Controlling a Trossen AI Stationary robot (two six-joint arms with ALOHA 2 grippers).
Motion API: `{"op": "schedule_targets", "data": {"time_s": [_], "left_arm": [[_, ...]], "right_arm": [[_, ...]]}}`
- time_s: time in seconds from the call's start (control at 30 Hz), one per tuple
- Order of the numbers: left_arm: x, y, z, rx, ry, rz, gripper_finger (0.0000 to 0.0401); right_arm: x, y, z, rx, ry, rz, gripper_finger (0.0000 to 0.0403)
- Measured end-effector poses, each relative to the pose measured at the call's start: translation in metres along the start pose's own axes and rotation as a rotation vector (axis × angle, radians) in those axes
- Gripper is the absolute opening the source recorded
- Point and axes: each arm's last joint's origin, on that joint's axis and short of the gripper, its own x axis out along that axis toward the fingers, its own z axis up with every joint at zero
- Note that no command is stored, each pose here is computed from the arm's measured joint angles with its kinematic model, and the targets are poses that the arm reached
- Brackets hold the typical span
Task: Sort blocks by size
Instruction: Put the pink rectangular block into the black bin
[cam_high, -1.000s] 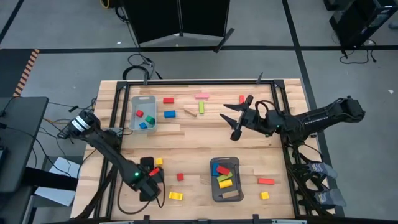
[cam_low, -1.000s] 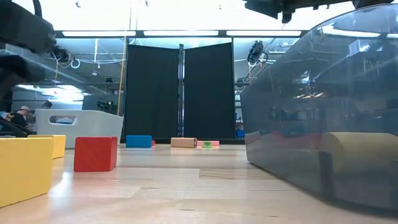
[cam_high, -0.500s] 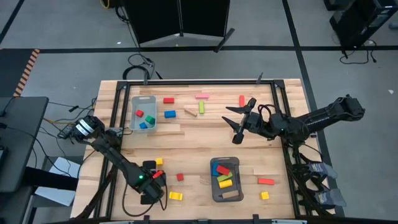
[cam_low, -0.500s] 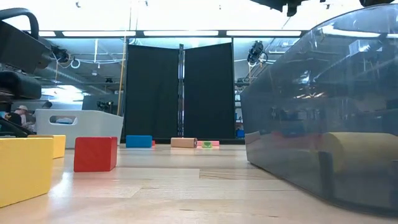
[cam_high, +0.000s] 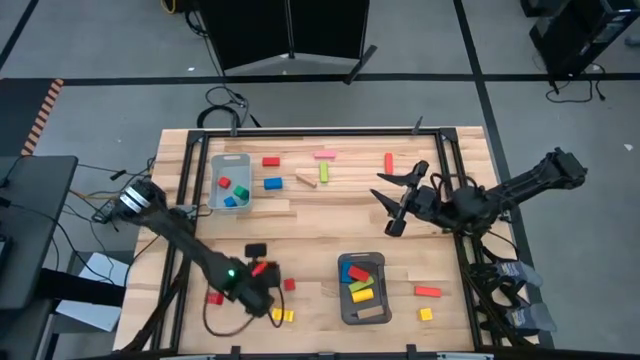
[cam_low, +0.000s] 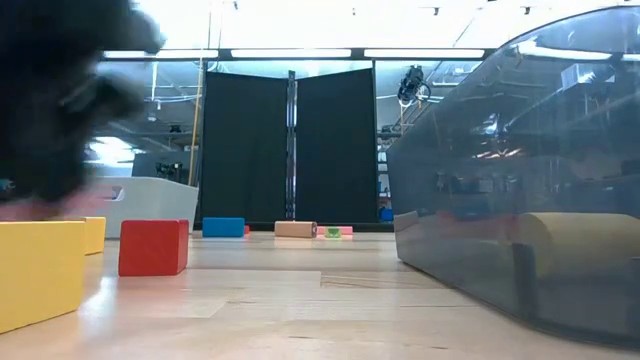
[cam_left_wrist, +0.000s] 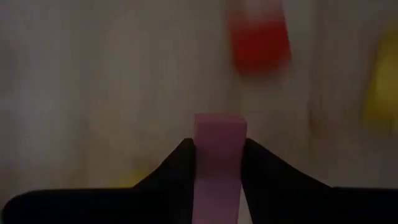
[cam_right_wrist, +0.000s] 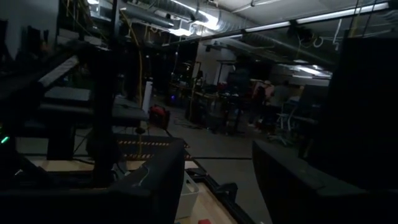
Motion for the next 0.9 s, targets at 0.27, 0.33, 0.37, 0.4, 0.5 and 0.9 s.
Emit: {"op": "schedule_targets", "data": {"time_s": [0.27, 0.33, 0.37, 0.4, 0.5, 0.9], "left_arm": [[-0.021, 0.047, 0.068, -0.030, -0.447, -0.014, 0.0101], [-0.016, 0.053, 0.088, -0.020, -0.564, -0.085, 0.0101], [-0.014, 0.056, 0.097, -0.017, -0.623, -0.117, 0.0101], [-0.010, 0.059, 0.106, -0.016, -0.678, -0.143, 0.0101], [0.001, 0.066, 0.128, -0.028, -0.845, -0.205, 0.0101], [0.073, 0.050, 0.174, -0.027, -0.896, -0.370, 0.0101]], "right_arm": [[-0.006, 0.005, 0.005, 0.038, -0.025, 0.029, 0.0192], [-0.008, 0.009, 0.005, 0.043, -0.021, 0.050, 0.0192], [-0.009, 0.011, 0.005, 0.043, -0.019, 0.061, 0.0192], [-0.011, 0.013, 0.005, 0.042, -0.018, 0.075, 0.0192], [-0.019, 0.021, 0.006, 0.037, -0.004, 0.112, 0.0192], [-0.054, 0.050, -0.023, 0.130, 0.303, 0.325, 0.0213]]}}
